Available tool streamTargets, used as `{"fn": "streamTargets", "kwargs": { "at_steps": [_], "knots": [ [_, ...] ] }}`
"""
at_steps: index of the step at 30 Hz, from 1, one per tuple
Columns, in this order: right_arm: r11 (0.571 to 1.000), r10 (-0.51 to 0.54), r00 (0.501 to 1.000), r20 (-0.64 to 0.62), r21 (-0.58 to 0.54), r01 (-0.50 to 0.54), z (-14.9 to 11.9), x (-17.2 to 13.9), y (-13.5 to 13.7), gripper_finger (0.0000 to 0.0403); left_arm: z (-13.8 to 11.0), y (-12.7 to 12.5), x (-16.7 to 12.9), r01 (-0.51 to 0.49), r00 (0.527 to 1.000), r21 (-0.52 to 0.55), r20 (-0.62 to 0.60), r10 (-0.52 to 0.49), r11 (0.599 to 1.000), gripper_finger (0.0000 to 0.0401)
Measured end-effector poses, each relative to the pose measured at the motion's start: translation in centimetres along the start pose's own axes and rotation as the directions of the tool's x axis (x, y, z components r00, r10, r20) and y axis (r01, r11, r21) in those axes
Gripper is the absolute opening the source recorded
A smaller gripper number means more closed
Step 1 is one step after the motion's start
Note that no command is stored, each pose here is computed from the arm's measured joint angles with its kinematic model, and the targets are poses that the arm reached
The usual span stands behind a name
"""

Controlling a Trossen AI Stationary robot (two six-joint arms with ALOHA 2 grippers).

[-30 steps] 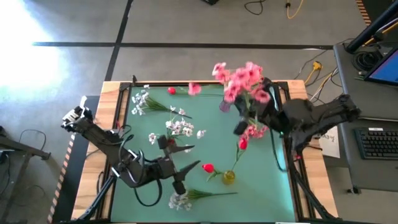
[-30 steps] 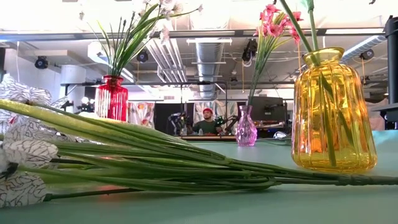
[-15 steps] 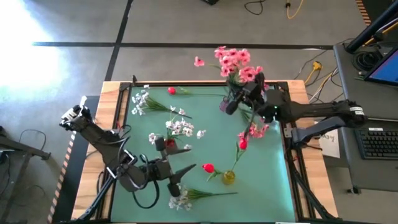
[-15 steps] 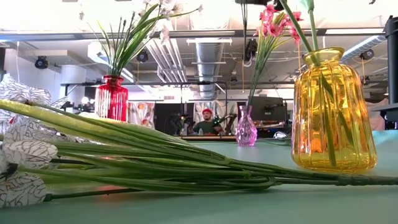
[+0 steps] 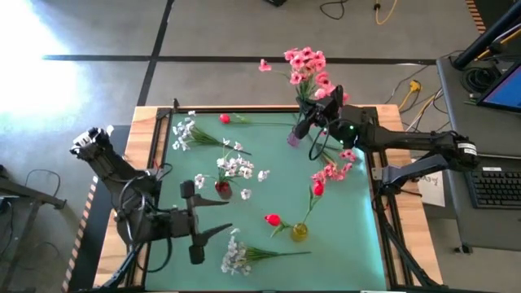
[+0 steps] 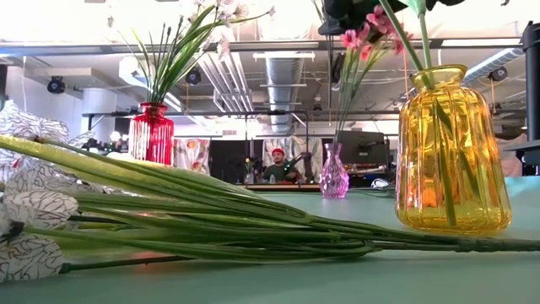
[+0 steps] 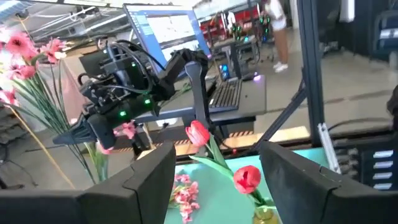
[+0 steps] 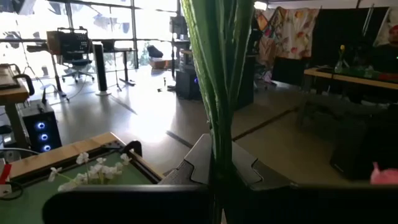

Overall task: Sort flowers into vase by color
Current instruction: Put the left pink flower into the purple flower vase

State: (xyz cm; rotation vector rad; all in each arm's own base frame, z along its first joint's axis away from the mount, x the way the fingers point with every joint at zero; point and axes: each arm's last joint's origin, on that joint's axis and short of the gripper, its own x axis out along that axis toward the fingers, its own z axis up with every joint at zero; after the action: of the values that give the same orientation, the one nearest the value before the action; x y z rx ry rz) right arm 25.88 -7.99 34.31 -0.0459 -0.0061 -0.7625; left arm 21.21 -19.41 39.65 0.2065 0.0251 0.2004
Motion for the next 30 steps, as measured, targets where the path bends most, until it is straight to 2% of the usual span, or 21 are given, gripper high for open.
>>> {"fn": "streamTargets", "kwargs": {
  "at_steps": [7, 12, 18, 30],
  "knots": [
    [1.000, -0.009, 1.000, -0.005, -0.021, 0.009, -0.7, 0.9, 0.2, 0.0009, -1.5, 2.0, -2.2, 0.012, 0.995, -0.100, 0.099, -0.002, 0.995, 0.0220],
    [0.999, -0.043, 0.999, -0.029, -0.027, 0.042, -1.7, 2.1, -0.2, 0.0009, -2.6, 3.4, -3.3, 0.008, 0.993, -0.119, 0.116, 0.005, 0.993, 0.0220],
    [0.998, -0.059, 0.997, -0.049, -0.036, 0.057, -2.3, 2.7, -0.4, 0.0009, -4.5, 4.6, -4.1, -0.030, 0.995, -0.111, 0.093, 0.040, 0.993, 0.0220],
    [0.997, -0.071, 0.995, -0.077, -0.035, 0.068, -2.6, 2.7, -0.5, 0.0009, -9.1, 7.2, -6.0, -0.032, 0.996, -0.006, 0.078, 0.032, 0.999, 0.0220]
  ]
}}
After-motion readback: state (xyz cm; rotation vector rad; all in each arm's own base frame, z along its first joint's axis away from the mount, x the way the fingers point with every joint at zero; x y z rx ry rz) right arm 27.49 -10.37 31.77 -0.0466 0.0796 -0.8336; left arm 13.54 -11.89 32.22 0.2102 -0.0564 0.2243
